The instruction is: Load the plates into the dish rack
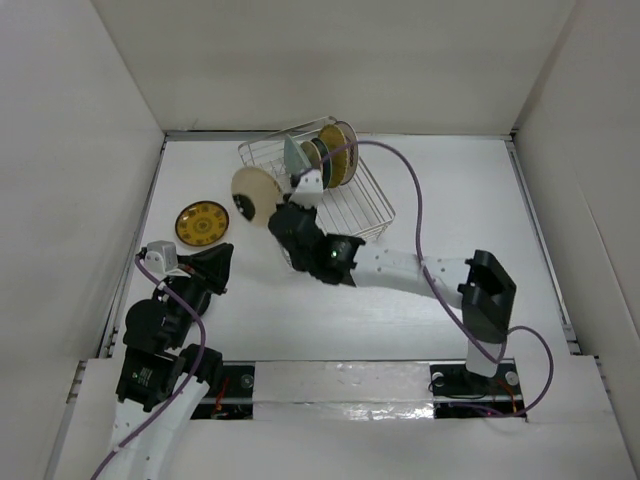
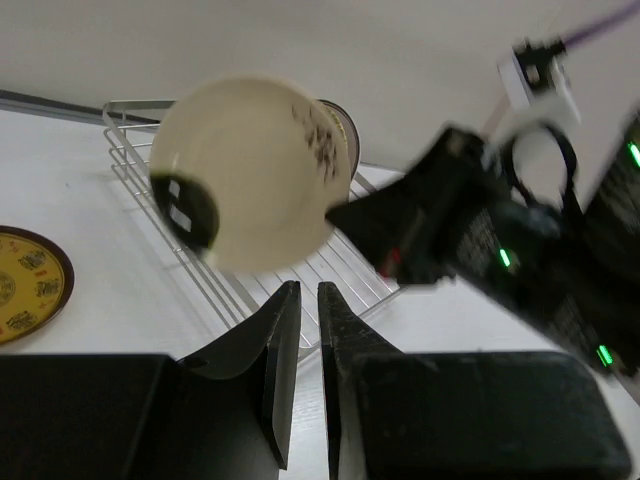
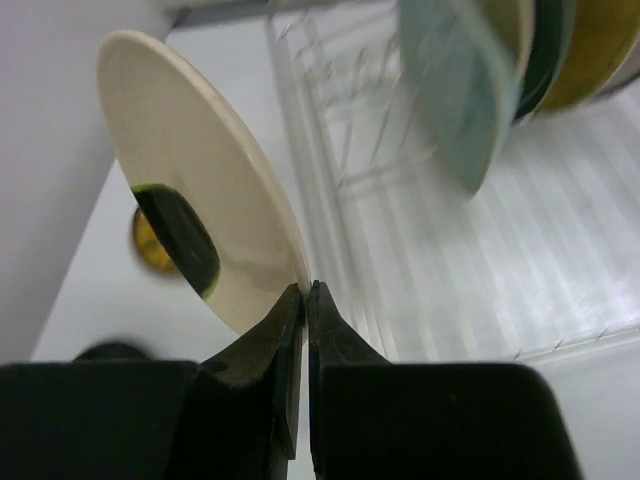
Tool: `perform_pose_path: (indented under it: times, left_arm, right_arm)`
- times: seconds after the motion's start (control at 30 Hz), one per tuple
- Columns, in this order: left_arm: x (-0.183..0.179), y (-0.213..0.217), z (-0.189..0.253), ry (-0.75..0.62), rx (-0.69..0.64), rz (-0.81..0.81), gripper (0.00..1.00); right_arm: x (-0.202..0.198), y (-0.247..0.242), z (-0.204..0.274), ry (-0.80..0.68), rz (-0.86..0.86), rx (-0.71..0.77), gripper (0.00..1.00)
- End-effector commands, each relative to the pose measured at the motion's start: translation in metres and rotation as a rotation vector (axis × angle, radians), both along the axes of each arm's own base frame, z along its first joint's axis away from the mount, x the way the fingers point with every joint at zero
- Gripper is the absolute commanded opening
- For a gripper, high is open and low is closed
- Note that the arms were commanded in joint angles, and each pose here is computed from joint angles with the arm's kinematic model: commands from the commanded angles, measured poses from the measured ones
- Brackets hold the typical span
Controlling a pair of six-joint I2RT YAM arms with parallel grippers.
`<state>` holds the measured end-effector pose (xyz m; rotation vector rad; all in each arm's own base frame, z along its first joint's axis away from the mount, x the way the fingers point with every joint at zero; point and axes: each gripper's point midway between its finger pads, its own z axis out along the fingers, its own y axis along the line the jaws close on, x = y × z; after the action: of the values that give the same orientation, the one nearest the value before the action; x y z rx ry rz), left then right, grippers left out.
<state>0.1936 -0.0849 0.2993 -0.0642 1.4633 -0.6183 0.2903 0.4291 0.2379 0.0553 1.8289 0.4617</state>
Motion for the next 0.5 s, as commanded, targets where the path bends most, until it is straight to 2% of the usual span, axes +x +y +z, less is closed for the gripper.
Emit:
perform_pose_path:
  times: [0.0,0.03,0.1,0.17,0.23,0.27,0.3,0.47]
  left_arm:
    - [0.000,0.001,0.012,-0.026,-0.017,0.007,0.11]
    - [0.001,0.001,0.011,-0.023,-0.017,0.009,0.11]
    - [0.001,0.001,0.010,-0.016,-0.016,0.009,0.11]
    - [0.002,-0.001,0.007,-0.008,-0.013,-0.001,0.11]
    - [0.003,-0.002,0.006,-0.003,-0.011,-0.005,0.11]
    - [0.003,-0.002,0.006,-0.001,-0.010,-0.005,0.11]
    - [0.004,-0.002,0.006,0.002,-0.009,-0.004,0.11]
    - [0.005,-0.002,0.003,0.012,-0.008,0.001,0.11]
  right_arm:
    - [0.067,-0.044,0.002,-0.081,-0.150,-0.431,0.00]
    - [0.083,-0.040,0.027,-0.106,-0.187,-0.406,0.00]
    - [0.116,-0.053,0.011,-0.096,-0.237,-0.539,0.00]
    - [0.138,-0.059,0.031,-0.111,-0.293,-0.539,0.00]
    - [0.158,-0.067,0.023,-0.107,-0.320,-0.613,0.00]
    - [0.165,-0.066,0.033,-0.121,-0.337,-0.593,0.00]
    - [0.171,-0.069,0.025,-0.116,-0.338,-0.652,0.00]
    - [0.183,-0.062,0.019,-0.116,-0.327,-0.690,0.00]
